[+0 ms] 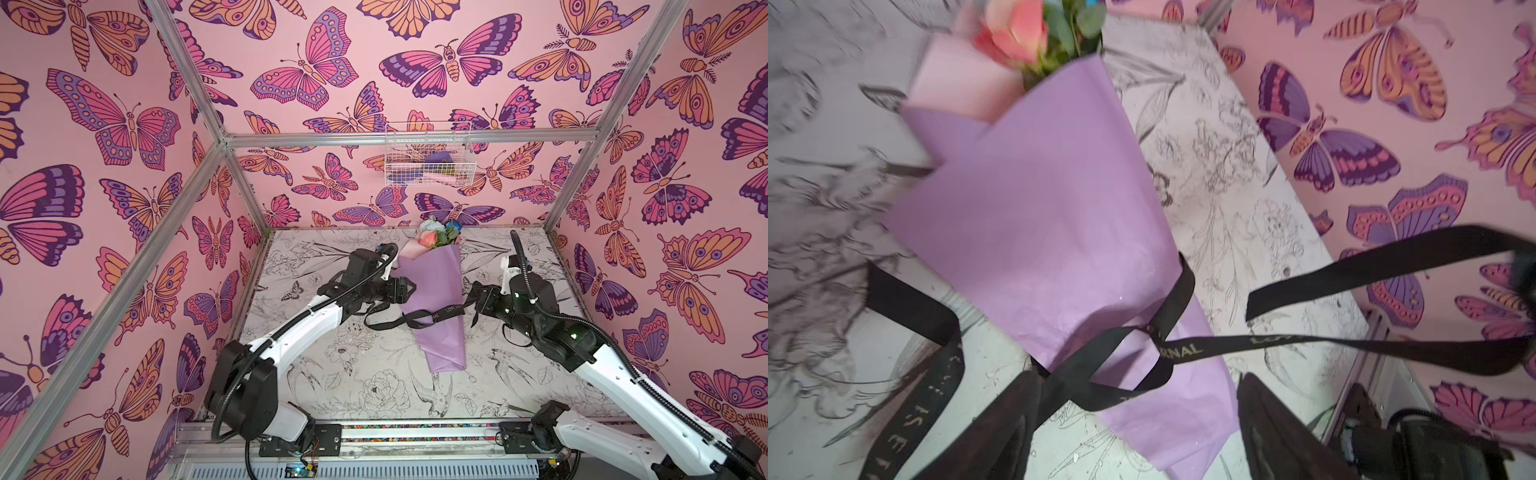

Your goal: Tie the bouquet of fake flowers

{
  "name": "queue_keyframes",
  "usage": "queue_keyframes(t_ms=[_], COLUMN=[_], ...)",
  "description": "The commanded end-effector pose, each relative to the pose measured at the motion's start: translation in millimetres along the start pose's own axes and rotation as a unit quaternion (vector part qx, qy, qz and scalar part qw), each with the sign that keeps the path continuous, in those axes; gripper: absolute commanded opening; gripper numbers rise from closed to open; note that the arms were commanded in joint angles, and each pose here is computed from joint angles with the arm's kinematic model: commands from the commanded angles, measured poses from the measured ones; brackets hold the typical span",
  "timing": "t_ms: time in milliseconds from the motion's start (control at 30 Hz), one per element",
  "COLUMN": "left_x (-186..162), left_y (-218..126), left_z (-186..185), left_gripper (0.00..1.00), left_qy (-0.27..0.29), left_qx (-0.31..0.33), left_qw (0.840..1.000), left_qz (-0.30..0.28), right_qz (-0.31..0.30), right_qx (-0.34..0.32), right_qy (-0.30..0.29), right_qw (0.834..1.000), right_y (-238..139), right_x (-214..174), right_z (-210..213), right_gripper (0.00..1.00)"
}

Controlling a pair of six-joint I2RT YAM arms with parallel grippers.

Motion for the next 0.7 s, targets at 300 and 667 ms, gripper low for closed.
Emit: queue_keyframes(t_ms=[300,667], left_x=[-32.1,-54.6], left_y=[61.0,96.1], left_z=[-21.0,-14.5], left_gripper=[0.91,0.91], left_qy=[0.343,0.344], left_qx=[-0.099,-0.086], left_qw=[0.933,0.929], left_qz=[0.05,0.107], right_qz=[-0.032,-0.027], right_qx=[-0.007,0.012], right_qy=[-0.022,-0.02], right_qw=[0.999,0.999], right_y=[-14.8,-10.1], right_x=[20.2,24.8], right_z=[14.5,25.4], right_gripper=[0.0,0.0])
Point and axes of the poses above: each gripper's point midway between its finger pads, its own y axis out along the fingers, its own z axis along the line the jaws close on, x = y × z, the point moved 10 cm from there along -y, back along the fingers, and after that the axes turned 11 degrees about y, right-handed, at the moved point
